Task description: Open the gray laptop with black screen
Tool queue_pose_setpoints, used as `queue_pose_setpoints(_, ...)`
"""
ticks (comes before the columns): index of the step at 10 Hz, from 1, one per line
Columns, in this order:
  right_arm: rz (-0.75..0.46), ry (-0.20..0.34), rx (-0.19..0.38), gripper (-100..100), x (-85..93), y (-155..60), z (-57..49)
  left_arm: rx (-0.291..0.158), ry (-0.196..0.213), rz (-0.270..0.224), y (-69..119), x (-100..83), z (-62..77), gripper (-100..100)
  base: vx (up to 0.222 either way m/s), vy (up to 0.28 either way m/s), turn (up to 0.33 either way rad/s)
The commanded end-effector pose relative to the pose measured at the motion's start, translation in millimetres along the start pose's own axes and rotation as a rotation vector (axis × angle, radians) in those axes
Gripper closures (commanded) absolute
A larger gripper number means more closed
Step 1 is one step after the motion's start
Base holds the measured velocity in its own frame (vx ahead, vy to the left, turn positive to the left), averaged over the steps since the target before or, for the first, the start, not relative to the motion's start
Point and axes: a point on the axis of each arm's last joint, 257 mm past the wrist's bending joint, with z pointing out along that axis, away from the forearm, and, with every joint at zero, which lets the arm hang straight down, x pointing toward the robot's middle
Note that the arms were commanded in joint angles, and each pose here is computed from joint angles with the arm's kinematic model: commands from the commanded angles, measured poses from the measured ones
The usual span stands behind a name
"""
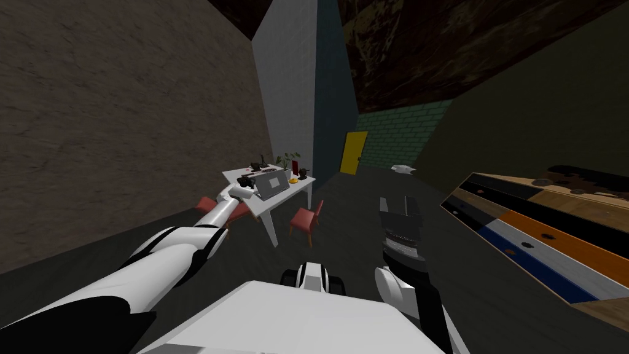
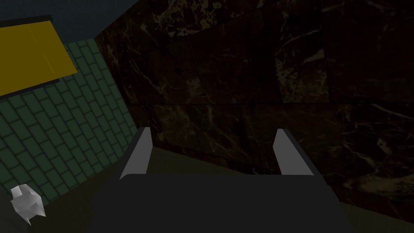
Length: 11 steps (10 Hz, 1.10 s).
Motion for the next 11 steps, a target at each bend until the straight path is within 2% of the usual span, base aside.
queue_pose_setpoints(1,0.0,0.0,0.0,0,0.0,0.0,0.0,-0.052,0.004,-0.03,-1.1,1.1,-0.2,100,-0.063,0.102,-0.137)
queue_pose_setpoints(2,0.0,0.0,0.0,0,0.0,0.0,0.0,-0.08,0.0,-0.03,6.0,0.1,-0.6,100,-0.057,0.087,-0.088)
queue_pose_setpoints(3,0.0,0.0,0.0,0,0.0,0.0,0.0,-0.096,0.006,-0.049,0.5,1.4,-0.9,100,-0.061,0.096,-0.148)
queue_pose_setpoints(4,0.0,0.0,0.0,0,0.0,0.0,0.0,-0.125,0.002,-0.049,7.8,0.5,-1.7,100,-0.058,0.084,-0.083)
queue_pose_setpoints(5,0.0,0.0,0.0,0,0.0,0.0,0.0,-0.135,0.009,-0.067,0.9,2.0,-2.2,100,-0.072,0.12,-0.128)
queue_pose_setpoints(6,0.0,0.0,0.0,0,0.0,0.0,0.0,-0.162,0.005,-0.067,7.6,1.2,-3.2,100,-0.056,0.106,-0.089)
queue_pose_setpoints(8,0.0,0.0,0.0,0,-0.1,0.0,-0.1,-0.16,0.005,-0.066,7.8,1.1,-3.0,100,-0.015,0.024,0.004)
queue_pose_setpoints(9,0.0,0.0,0.0,0,0.0,0.0,-0.1,-0.186,0.002,-0.085,9.3,-1.7,-4.6,-100,0.02,0.016,-0.016)
queue_pose_setpoints(11,0.0,0.0,0.0,0,-0.1,0.0,-0.1,-0.209,0.002,-0.104,10.7,-3.6,-6.1,-100,0.051,0.023,-0.023)
